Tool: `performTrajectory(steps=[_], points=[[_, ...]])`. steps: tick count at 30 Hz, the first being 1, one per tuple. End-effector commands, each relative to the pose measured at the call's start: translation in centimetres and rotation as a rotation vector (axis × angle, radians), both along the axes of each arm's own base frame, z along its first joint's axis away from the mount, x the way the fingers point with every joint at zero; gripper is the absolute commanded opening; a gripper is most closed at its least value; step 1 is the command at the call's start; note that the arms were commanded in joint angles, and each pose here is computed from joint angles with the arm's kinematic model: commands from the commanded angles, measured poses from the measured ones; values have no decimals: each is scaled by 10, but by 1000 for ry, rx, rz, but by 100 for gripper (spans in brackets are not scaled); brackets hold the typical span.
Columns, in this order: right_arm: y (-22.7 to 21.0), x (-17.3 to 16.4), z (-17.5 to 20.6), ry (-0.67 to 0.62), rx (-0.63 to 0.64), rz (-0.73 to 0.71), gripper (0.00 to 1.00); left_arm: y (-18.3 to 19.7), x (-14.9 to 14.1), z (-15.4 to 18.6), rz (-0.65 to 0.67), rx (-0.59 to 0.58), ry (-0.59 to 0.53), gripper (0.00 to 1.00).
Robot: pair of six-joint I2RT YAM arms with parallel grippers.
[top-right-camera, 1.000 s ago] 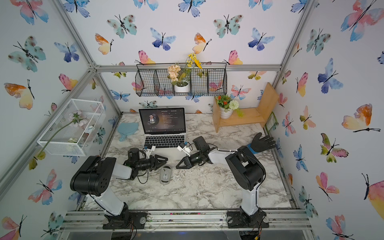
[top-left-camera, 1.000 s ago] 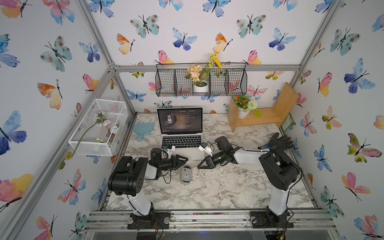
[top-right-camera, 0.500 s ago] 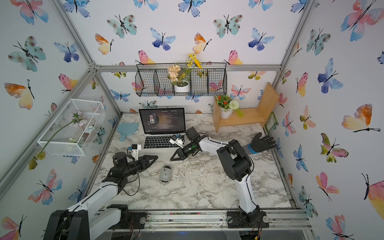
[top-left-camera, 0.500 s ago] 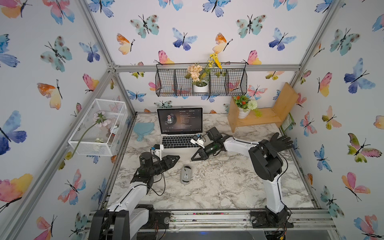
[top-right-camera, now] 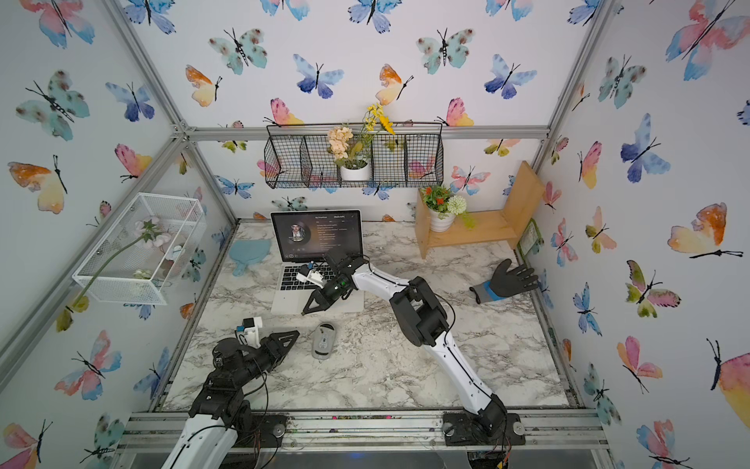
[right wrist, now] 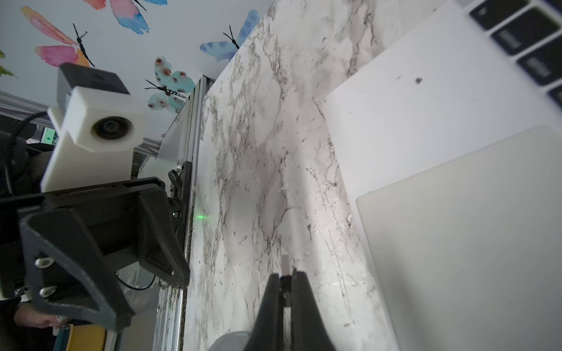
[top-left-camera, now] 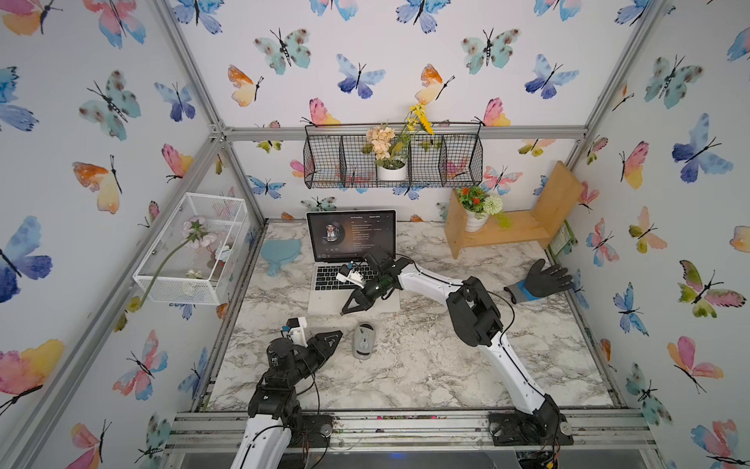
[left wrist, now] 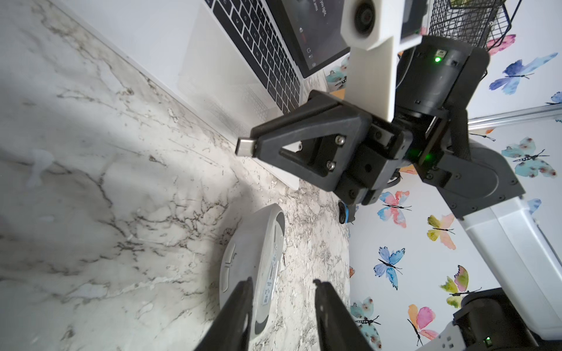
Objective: Remove the wireless mouse receiver from the laptop
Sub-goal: Adjust the mouse at the center of the board.
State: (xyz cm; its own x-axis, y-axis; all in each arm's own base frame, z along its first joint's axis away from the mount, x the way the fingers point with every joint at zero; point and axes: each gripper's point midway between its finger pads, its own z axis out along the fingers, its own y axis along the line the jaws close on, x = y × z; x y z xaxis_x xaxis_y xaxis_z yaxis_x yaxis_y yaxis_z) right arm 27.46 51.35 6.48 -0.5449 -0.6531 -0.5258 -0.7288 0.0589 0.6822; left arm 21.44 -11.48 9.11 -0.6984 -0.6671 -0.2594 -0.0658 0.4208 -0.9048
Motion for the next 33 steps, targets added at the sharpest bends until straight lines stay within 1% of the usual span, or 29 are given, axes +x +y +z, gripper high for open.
performTrajectory(steps=[1, 4, 7, 9, 15, 19, 21, 25, 27, 28, 33], points=[[-9, 4, -13, -9, -63, -4, 2, 4, -21, -66, 27, 0, 201, 39], [-15, -2, -20, -5, -86, 18, 2, 1, -20, -65, 1, 4, 204, 38], [-24, -10, -25, -2, -102, 36, 2, -2, -19, -63, -35, 32, 223, 37], [-29, -13, -25, -5, -112, 39, 2, -4, -17, -62, -58, 48, 227, 35], [-43, -20, -22, -9, -133, 32, 2, -4, -14, -62, -64, 56, 226, 36], [-56, -20, -24, -3, -150, 5, 2, -4, -13, -55, -66, 55, 181, 47], [-64, -20, -24, 2, -157, -6, 2, -6, -12, -50, -74, 50, 140, 54], [-73, -22, -18, 5, -156, -20, 2, -6, -11, -44, -82, 56, 81, 58], [-77, -21, -16, -1, -165, -36, 2, -9, -12, -41, -98, 44, 56, 64], [-79, -18, -14, 0, -170, -58, 2, -10, -12, -40, -105, 39, 43, 66], [-87, 16, 5, -30, -137, -227, 2, -13, -14, -43, -125, 30, 19, 68]])
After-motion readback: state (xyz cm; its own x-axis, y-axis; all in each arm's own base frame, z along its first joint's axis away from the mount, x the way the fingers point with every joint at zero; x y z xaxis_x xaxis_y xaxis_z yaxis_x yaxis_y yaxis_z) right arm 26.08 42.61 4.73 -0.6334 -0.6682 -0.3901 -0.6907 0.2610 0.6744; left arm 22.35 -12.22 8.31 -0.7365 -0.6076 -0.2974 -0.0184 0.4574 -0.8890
